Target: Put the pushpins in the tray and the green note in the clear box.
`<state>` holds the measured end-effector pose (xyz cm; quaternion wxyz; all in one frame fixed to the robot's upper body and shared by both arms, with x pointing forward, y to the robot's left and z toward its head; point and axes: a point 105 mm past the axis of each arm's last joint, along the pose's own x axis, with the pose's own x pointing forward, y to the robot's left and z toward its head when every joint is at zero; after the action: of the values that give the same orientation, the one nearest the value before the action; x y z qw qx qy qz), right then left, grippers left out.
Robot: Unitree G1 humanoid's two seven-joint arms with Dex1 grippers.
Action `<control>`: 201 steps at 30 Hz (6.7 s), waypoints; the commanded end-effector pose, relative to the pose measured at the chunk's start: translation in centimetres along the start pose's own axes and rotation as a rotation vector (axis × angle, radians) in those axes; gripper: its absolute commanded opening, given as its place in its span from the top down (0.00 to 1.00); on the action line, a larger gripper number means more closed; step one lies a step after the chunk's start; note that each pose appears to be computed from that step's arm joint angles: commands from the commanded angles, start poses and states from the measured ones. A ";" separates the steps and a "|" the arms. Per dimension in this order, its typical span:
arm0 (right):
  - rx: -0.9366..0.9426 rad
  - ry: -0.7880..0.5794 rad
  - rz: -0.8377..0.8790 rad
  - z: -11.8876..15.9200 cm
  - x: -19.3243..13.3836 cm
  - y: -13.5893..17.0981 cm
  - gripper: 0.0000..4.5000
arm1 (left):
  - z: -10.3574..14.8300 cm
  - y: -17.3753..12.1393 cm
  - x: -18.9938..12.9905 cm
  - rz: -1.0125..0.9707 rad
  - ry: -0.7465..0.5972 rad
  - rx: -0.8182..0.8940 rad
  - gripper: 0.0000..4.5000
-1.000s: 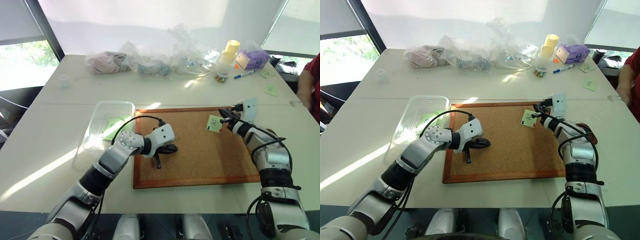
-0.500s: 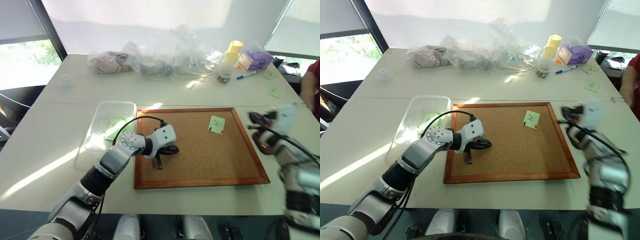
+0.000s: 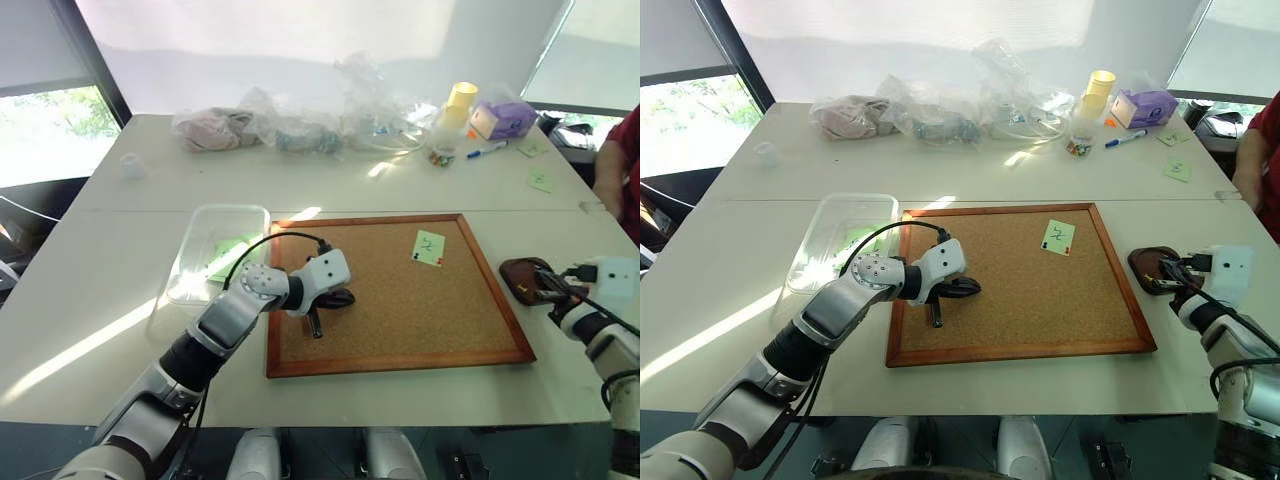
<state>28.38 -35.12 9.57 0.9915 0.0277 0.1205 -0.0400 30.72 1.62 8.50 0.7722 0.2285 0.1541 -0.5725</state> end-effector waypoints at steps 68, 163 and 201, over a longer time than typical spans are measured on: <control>-0.047 -0.121 0.290 0.0 4.0 12.7 0.99 | -3.4 -0.4 0.1 -0.002 0.116 -0.032 1.00; -0.062 -0.131 0.402 1.0 5.0 15.6 0.07 | -3.5 -0.3 0.3 -0.014 0.131 -0.011 1.00; -0.066 -0.336 0.365 4.6 3.7 14.9 0.99 | -3.6 0.1 0.0 -0.007 0.133 -0.013 1.00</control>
<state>34.49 -20.60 11.58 0.9900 0.0210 -0.0114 0.1389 30.54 1.51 8.52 0.7576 0.2506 0.1423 -0.5856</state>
